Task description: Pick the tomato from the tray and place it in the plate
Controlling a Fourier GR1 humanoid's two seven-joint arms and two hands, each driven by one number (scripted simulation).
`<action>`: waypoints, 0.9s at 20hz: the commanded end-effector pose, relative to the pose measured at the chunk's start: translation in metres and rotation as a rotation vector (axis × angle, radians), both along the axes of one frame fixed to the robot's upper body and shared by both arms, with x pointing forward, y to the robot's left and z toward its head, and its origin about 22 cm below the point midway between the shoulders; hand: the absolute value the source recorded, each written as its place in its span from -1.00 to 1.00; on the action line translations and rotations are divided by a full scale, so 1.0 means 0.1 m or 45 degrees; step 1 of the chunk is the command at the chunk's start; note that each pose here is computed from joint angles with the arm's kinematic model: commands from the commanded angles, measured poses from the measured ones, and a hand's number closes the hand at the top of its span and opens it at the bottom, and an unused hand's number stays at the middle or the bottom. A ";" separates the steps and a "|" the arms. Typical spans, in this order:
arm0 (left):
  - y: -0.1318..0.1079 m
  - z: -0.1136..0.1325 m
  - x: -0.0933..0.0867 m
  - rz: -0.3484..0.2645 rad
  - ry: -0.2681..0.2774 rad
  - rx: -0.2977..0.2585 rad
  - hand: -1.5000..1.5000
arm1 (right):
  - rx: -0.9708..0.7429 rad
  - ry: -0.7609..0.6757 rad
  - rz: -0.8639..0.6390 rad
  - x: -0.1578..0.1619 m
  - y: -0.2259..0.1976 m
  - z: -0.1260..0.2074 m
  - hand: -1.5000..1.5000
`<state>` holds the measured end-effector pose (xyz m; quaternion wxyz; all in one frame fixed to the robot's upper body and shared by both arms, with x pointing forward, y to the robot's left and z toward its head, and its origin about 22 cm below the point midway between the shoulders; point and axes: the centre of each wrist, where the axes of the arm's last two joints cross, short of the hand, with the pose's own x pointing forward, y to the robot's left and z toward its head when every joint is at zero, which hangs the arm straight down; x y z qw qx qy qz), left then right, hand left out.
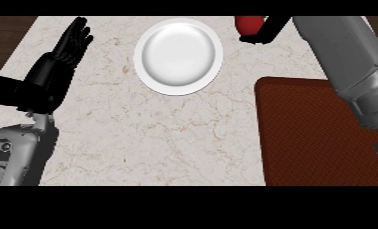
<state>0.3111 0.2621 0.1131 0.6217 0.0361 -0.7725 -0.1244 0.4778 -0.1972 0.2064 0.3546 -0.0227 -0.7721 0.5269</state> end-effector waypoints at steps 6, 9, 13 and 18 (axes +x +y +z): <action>0.06 -0.08 0.00 0.037 0.006 0.007 0.00 | -0.053 0.154 0.105 -0.08 1.07 -0.30 1.00; -0.13 -0.08 -0.10 0.023 0.015 -0.009 0.00 | -0.076 0.134 0.077 -0.14 1.36 -0.30 1.00; 0.04 0.08 0.04 0.020 0.001 -0.001 0.00 | -0.122 0.077 0.045 -0.23 1.57 -0.54 1.00; -0.01 0.02 0.01 -0.029 0.003 0.001 0.00 | -0.254 0.045 0.026 -0.25 1.56 -0.63 1.00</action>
